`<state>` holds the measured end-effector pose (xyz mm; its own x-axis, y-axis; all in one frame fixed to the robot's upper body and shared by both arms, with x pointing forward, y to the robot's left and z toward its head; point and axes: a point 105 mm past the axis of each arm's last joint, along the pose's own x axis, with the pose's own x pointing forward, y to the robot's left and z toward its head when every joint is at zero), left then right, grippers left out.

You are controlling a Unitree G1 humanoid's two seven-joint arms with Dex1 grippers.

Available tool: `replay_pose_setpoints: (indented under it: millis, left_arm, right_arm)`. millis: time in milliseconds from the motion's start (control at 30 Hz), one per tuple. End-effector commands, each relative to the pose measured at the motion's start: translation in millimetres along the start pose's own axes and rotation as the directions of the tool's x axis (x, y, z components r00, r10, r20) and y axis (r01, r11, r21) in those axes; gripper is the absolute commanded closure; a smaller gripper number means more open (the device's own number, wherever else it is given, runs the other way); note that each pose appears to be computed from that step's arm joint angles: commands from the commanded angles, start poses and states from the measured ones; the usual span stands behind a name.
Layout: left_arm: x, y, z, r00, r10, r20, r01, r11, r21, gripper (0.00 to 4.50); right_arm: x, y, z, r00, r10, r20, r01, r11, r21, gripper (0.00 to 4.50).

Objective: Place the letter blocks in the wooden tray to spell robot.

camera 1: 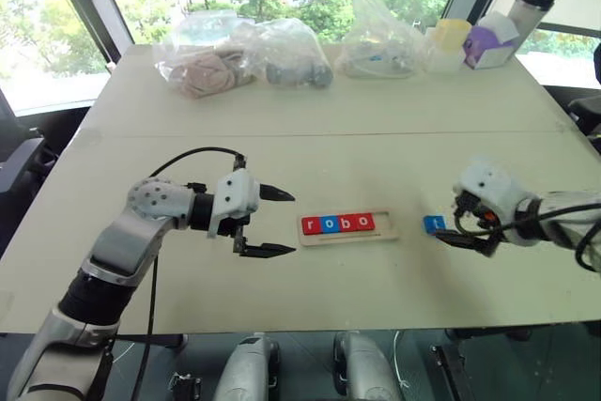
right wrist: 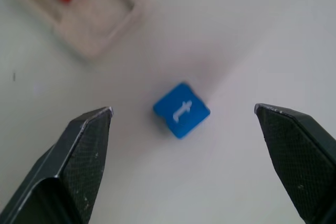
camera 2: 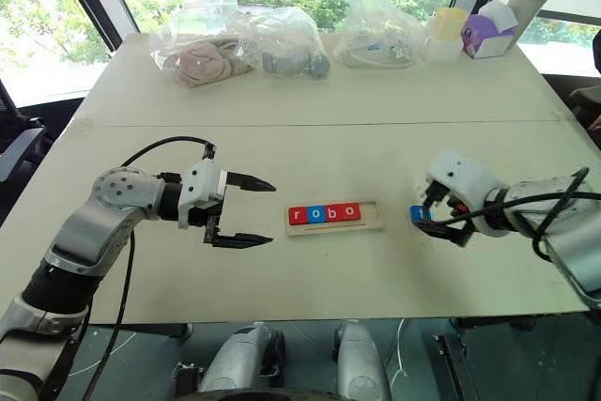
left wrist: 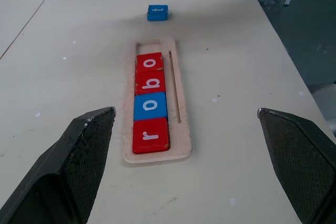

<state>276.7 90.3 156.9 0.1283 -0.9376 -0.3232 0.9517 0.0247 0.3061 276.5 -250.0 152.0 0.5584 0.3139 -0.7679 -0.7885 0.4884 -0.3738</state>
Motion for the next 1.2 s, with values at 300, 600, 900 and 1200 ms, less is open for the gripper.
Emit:
replay_pose_setpoints:
  millis: [300,600,900,1200]
  left_arm:
    - [-4.3,2.0,9.5,1.0,0.018,0.002,-0.018,0.999,0.042,0.0]
    - [-7.8,-0.1,9.5,0.999,0.043,-0.011,-0.043,0.998,0.037,0.0]
    - [-9.3,0.0,9.5,0.999,0.05,-0.017,-0.049,0.998,0.039,0.0]
    - [-9.6,0.4,9.4,0.999,0.045,-0.02,-0.044,0.998,0.042,0.0]
  right_arm:
    - [25.9,-33.4,-8.6,0.986,0.164,-0.008,-0.161,0.958,-0.238,0.04]
    - [35.8,-36.9,-15.5,0.972,0.232,-0.034,-0.234,0.944,-0.233,0.04]
    - [41.5,-34.3,-15.8,0.969,0.245,-0.034,-0.246,0.942,-0.229,0.82]
    - [44.8,-34.1,-4.6,0.972,0.233,-0.008,-0.228,0.944,-0.24,3.38]
